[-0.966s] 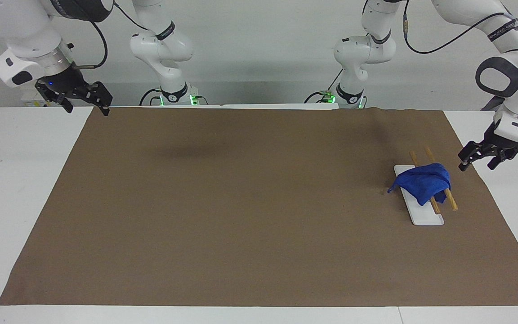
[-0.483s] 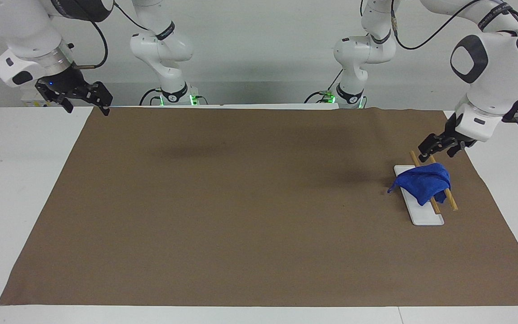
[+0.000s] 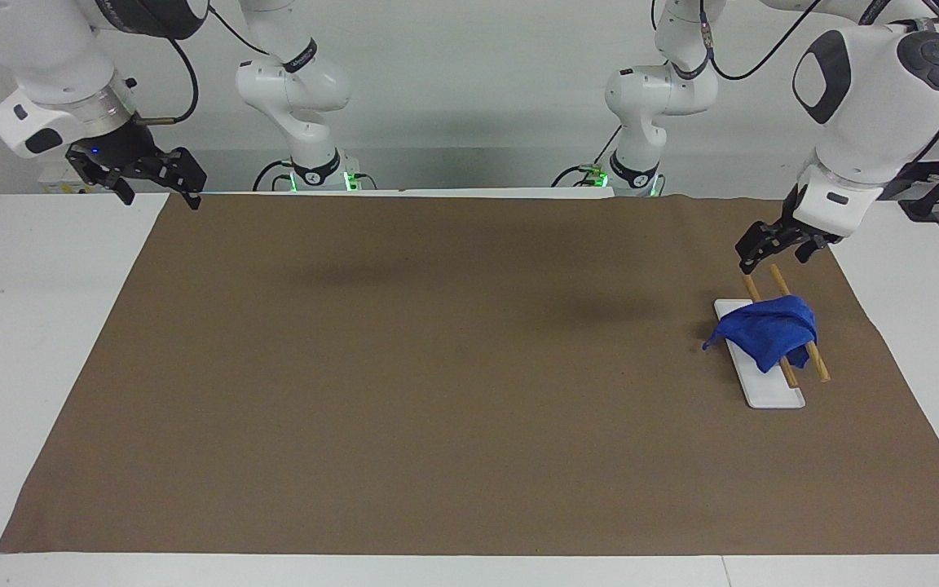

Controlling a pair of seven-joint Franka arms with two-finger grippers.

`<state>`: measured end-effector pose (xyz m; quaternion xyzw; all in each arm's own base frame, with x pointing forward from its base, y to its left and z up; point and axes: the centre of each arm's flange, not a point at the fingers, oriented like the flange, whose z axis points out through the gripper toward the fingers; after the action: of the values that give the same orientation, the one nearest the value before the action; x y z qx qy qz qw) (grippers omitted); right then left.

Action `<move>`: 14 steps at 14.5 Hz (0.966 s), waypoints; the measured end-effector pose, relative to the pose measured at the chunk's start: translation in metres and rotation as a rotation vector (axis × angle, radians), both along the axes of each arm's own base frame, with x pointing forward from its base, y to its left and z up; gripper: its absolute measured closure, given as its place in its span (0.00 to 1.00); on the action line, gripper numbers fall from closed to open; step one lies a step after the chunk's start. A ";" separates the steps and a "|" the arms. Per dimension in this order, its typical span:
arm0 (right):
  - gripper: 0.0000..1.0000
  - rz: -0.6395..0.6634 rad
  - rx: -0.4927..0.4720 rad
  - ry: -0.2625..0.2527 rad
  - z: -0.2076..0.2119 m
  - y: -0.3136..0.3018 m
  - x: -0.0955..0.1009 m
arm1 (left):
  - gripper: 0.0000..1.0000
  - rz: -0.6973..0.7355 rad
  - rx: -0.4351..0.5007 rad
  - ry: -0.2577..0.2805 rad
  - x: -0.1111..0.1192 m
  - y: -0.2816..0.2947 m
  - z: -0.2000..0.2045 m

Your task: Right arm passes towel to left arm to hang

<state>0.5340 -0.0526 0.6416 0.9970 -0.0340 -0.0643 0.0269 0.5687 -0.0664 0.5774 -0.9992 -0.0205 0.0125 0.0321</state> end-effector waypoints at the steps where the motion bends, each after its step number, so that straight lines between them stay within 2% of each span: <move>1: 0.00 0.000 0.000 0.000 0.000 0.000 0.000 | 0.00 -0.018 0.000 0.001 0.000 0.001 0.000; 14: 0.00 0.000 0.000 0.000 0.000 0.000 0.000 | 0.00 -0.044 -0.001 0.001 0.000 -0.002 0.001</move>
<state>0.5339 -0.0526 0.6418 0.9970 -0.0340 -0.0641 0.0269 0.5685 -0.0689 0.5780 -0.9994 0.0016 0.0124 0.0317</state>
